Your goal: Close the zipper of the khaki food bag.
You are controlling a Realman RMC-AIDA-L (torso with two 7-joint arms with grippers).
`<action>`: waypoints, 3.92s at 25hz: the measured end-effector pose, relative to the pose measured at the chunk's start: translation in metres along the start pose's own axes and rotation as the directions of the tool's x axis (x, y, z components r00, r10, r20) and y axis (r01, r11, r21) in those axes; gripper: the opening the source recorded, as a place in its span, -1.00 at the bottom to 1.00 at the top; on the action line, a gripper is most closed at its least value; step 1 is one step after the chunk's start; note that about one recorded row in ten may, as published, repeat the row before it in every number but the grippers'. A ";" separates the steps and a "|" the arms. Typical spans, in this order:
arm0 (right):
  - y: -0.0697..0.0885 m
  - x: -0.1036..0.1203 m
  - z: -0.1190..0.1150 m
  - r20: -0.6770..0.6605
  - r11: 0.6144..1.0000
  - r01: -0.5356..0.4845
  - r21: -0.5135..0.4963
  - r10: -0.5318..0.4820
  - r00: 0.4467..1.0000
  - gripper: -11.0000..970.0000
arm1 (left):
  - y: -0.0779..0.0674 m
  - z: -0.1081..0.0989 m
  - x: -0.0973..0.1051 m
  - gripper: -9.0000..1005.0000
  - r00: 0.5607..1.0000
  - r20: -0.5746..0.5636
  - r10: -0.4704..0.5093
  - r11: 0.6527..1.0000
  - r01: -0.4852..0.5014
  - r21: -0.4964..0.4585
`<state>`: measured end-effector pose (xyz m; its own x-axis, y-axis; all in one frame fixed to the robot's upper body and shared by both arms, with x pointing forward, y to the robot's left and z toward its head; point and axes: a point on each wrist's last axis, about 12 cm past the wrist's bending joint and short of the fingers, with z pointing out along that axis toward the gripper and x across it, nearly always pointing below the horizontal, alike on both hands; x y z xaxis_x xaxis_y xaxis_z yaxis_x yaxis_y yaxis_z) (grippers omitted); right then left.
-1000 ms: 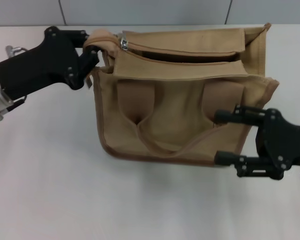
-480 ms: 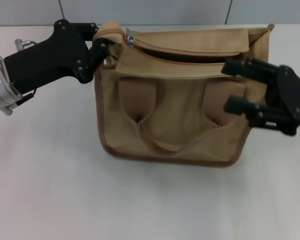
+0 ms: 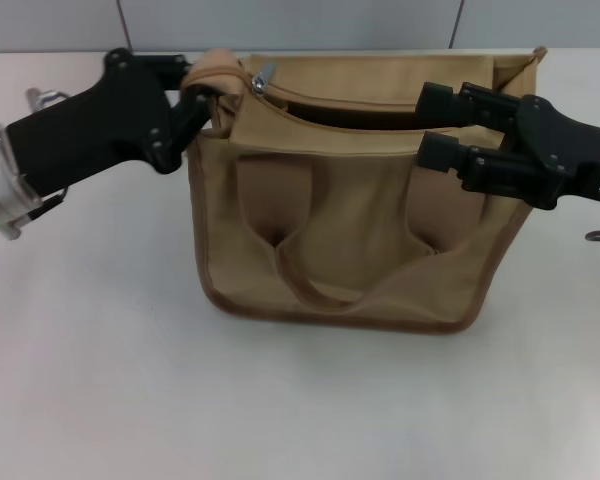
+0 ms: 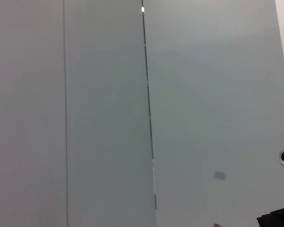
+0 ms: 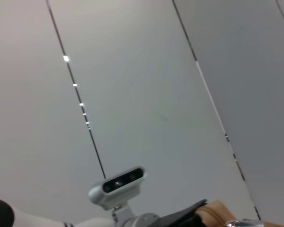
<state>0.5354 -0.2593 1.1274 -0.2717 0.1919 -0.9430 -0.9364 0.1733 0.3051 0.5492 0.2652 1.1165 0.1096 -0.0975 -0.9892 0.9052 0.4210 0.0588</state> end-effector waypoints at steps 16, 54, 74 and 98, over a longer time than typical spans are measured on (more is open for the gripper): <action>-0.025 -0.034 0.037 -0.127 0.967 -0.255 0.002 0.253 0.959 0.61 | -0.005 0.021 -0.006 -0.98 0.995 0.046 0.090 0.991 -0.094 0.098; -0.030 -0.049 0.087 -0.279 0.997 0.035 -0.071 -0.053 0.959 0.61 | -0.007 0.013 -0.004 -0.98 0.993 0.045 0.111 0.990 -0.114 0.082; -0.030 -0.049 0.103 -0.310 0.982 0.154 -0.106 -0.180 0.934 0.61 | -0.007 0.015 -0.005 -0.98 0.992 0.050 0.113 0.989 -0.117 0.087; -0.008 -0.040 0.074 -0.262 0.965 0.174 -0.198 -0.223 0.939 0.61 | -0.004 0.012 -0.005 -0.98 0.993 0.051 0.105 0.992 -0.108 0.057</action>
<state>0.5701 -0.1970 1.1724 -0.1045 -0.1111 -0.9883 -0.9945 0.0095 0.1040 0.5497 0.2526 1.1230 0.2251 -0.0986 -0.9693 0.9100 0.3769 0.1730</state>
